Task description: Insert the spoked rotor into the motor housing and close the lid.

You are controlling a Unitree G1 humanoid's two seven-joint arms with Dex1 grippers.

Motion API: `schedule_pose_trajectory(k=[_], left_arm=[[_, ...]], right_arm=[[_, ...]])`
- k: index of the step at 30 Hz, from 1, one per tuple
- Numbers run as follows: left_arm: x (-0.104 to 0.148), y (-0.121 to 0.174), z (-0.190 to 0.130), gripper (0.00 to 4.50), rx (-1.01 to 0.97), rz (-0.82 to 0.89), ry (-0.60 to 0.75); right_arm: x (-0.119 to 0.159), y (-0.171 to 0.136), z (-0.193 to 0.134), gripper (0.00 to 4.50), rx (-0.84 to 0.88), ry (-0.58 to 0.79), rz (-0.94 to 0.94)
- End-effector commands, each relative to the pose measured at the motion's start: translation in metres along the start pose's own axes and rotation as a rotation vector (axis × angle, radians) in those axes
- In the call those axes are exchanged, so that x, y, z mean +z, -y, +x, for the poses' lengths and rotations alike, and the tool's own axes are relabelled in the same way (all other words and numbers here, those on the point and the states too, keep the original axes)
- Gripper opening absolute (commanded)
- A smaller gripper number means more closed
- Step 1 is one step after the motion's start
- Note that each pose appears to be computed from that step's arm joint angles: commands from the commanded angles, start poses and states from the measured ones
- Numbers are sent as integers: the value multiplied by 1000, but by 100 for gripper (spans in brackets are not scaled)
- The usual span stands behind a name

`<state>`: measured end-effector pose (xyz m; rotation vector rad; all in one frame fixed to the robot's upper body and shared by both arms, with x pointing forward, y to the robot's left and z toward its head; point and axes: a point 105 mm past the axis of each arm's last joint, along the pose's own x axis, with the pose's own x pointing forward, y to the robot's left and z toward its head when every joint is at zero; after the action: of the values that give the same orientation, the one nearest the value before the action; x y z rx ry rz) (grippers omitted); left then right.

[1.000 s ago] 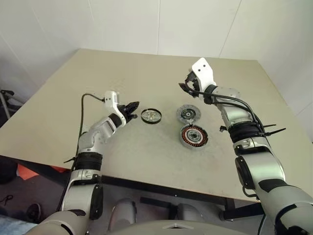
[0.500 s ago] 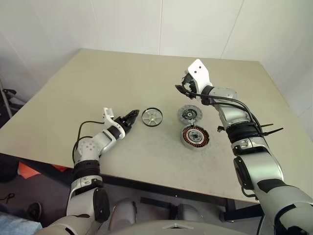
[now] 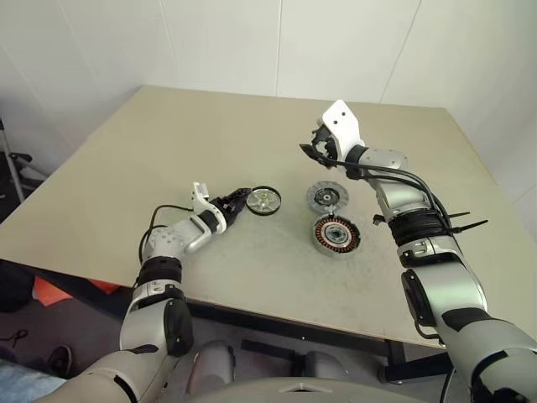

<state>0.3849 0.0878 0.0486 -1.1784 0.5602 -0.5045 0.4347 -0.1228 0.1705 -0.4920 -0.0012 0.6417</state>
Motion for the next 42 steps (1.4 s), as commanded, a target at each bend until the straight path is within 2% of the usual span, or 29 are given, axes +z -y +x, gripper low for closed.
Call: schedule_pose_trajectory(k=[1,13,22,25,30,38,42], left_arm=[[-18,-5,6,258,18,-12,-73],[-32,7,9,258,-50,-15,-155],[-29,3,7,258,-36,-9,-138],[-24,3,4,199,-52,-7,-116],[-22,5,-1,43,-71,-1,-103],[-21,8,-4,43,-86,59,-84],[-3,10,-5,43,-47,328,5]], right_arm=[[19,4,-1,226,-13,61,-32],[19,2,0,226,-9,67,-33],[19,2,0,226,-12,66,-34],[18,2,0,226,-10,65,-34],[18,1,0,226,-6,66,-33],[19,-1,1,226,-1,69,-36],[18,2,1,226,-12,63,-38]])
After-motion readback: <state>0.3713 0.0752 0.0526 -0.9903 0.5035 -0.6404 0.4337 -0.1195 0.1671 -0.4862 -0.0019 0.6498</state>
